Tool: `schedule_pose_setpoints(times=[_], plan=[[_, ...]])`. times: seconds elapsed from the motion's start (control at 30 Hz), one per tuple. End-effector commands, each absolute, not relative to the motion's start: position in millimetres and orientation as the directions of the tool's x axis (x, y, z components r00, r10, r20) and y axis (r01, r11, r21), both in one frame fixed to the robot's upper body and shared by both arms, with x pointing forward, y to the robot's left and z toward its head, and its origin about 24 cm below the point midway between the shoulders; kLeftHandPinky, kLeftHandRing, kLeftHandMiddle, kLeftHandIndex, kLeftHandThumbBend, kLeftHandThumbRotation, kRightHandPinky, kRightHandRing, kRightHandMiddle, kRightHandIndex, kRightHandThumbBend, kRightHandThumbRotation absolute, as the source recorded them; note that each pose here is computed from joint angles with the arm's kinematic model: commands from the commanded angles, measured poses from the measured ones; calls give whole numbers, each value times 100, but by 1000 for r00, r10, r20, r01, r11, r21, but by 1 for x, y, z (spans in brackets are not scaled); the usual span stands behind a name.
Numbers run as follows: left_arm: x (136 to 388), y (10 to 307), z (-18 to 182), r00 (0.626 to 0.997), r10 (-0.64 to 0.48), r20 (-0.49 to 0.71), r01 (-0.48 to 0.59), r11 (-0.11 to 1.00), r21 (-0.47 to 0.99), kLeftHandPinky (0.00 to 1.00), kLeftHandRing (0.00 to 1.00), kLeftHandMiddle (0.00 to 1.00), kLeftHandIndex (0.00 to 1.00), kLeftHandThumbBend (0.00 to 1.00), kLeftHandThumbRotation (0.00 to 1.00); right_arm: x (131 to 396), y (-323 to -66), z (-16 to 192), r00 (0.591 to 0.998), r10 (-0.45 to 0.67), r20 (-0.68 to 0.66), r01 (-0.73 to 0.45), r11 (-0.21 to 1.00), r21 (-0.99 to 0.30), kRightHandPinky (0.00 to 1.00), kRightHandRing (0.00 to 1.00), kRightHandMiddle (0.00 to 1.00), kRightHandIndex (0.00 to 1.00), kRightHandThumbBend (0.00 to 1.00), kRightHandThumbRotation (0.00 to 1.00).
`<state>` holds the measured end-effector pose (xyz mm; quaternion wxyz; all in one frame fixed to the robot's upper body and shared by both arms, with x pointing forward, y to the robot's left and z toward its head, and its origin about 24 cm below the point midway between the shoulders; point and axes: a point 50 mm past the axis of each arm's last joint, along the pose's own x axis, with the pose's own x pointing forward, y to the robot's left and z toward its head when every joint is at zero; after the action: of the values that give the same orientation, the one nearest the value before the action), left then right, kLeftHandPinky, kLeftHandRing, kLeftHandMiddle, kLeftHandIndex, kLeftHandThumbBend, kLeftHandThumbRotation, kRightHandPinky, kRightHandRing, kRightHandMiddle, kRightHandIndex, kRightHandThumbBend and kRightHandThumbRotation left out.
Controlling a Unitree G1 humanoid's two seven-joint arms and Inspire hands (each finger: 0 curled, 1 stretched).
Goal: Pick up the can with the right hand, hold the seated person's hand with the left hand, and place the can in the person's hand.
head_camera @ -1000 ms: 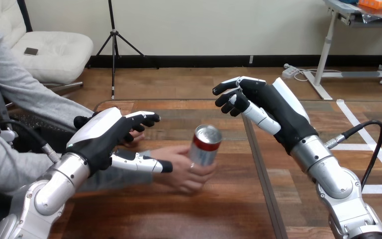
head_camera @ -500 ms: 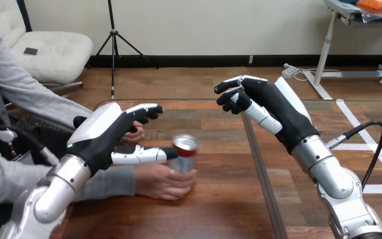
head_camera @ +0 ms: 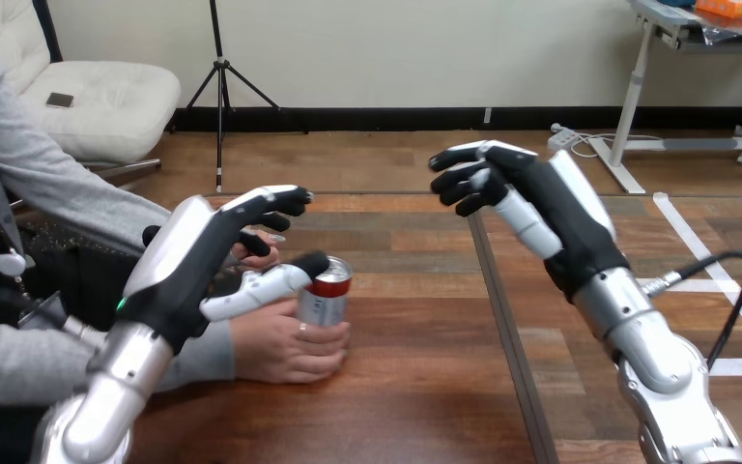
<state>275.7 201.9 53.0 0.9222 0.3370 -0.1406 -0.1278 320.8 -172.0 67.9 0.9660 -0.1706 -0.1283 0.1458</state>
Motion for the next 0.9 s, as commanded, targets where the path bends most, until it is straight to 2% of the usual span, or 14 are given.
schedule_pose_setpoints(times=[0.0, 0.33, 0.67, 0.87], plan=[[271, 212, 47, 942, -255, 219, 88, 815, 572, 63, 77, 79, 79, 75, 90, 318, -177, 73, 919, 298, 258, -217, 929, -300, 61, 67, 68, 70, 100, 100], [254, 216, 32, 943, -183, 279, 44, 896, 441, 66, 76, 77, 77, 73, 93, 305, -187, 58, 930, 268, 252, -218, 953, -210, 67, 72, 74, 75, 100, 100], [240, 218, 20, 945, -158, 287, 47, 932, 360, 67, 74, 76, 76, 63, 94, 292, -194, 39, 947, 219, 236, -192, 972, -132, 70, 77, 78, 79, 90, 100], [232, 220, 12, 956, -132, 261, 52, 955, 294, 68, 75, 76, 76, 61, 93, 285, -198, 29, 955, 200, 220, -188, 979, -77, 73, 79, 80, 81, 87, 100]])
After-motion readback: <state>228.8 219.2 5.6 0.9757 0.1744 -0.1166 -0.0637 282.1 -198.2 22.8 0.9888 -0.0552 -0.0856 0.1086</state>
